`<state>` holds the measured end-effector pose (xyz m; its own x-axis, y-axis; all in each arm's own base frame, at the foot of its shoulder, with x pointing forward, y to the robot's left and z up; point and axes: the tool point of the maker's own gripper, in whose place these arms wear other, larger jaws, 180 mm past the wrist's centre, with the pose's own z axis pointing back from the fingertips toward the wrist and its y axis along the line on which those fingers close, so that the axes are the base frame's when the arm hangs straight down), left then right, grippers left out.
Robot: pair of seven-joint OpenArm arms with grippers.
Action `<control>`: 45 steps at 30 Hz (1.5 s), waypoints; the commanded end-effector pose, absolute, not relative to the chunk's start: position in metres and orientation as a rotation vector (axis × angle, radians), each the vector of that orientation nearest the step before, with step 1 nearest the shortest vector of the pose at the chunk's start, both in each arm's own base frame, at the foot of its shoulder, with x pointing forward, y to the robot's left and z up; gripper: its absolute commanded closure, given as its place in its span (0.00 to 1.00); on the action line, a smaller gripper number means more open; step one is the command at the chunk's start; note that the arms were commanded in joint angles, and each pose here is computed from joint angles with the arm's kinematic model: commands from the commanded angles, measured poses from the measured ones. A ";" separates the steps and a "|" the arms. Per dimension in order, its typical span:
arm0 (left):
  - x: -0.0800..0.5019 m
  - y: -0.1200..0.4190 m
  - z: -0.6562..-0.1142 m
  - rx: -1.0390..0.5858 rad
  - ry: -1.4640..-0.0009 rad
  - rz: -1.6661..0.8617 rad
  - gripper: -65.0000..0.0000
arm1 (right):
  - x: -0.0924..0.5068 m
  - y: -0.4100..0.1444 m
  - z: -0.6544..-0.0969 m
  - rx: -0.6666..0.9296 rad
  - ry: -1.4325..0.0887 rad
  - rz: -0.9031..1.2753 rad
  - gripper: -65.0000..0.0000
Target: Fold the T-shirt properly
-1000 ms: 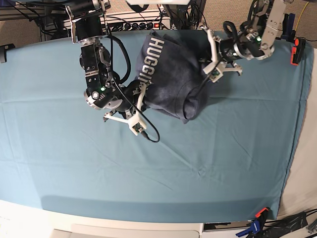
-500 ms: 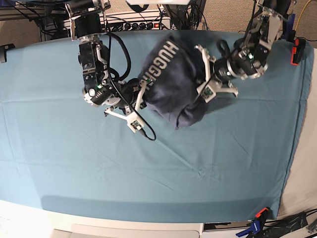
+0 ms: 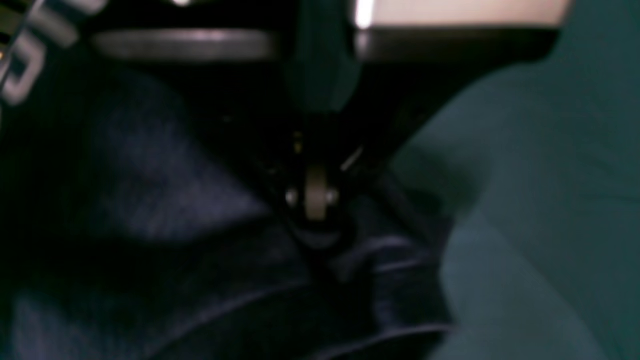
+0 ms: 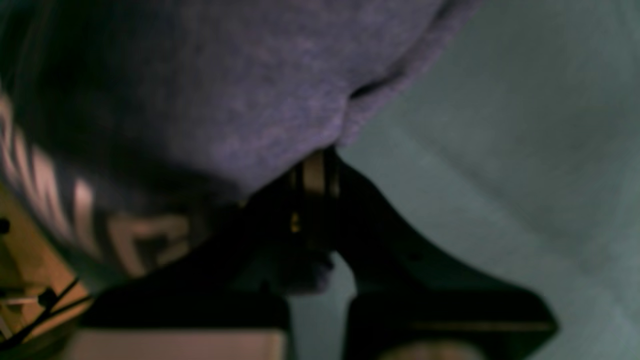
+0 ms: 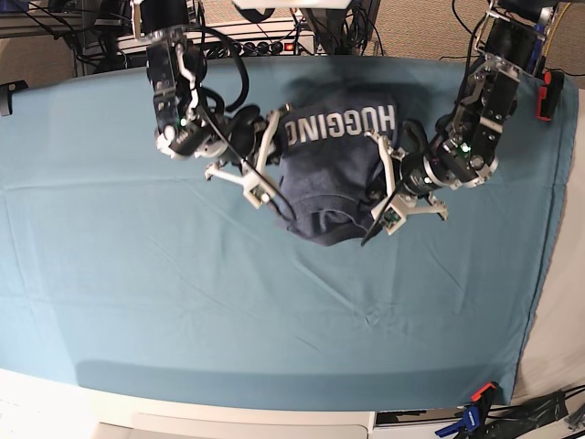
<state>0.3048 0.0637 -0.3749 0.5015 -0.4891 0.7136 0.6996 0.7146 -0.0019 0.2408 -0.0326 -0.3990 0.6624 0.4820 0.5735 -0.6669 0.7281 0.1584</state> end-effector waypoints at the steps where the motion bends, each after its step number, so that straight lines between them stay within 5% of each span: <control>1: 0.317 0.061 -0.359 -0.315 -0.813 -0.734 1.00 | 0.232 -0.033 -0.399 0.370 -0.507 0.685 1.00; 10: 0.317 0.066 -0.360 -0.297 -0.797 -0.740 1.00 | 0.244 -0.047 -0.368 0.231 -0.632 0.720 1.00; 18: 0.342 0.116 -0.348 -0.158 -0.831 -0.635 1.00 | 0.270 -0.116 -0.358 0.074 -0.675 0.530 1.00; 26: 0.338 0.138 -0.303 -0.364 -0.876 -0.476 1.00 | 0.273 -0.104 -0.313 0.278 -0.823 0.456 1.00; 33: 0.304 0.171 -0.279 -0.265 -0.925 -0.472 1.00 | 0.241 -0.093 -0.290 0.267 -0.867 0.519 1.00; 37: 0.267 0.191 -0.269 -0.175 -0.913 -0.489 1.00 | 0.210 -0.105 -0.288 0.157 -0.826 0.567 1.00; 45: 0.160 0.228 -0.291 -0.090 -0.668 -0.416 1.00 | 0.109 -0.212 -0.335 -0.131 -0.413 0.542 1.00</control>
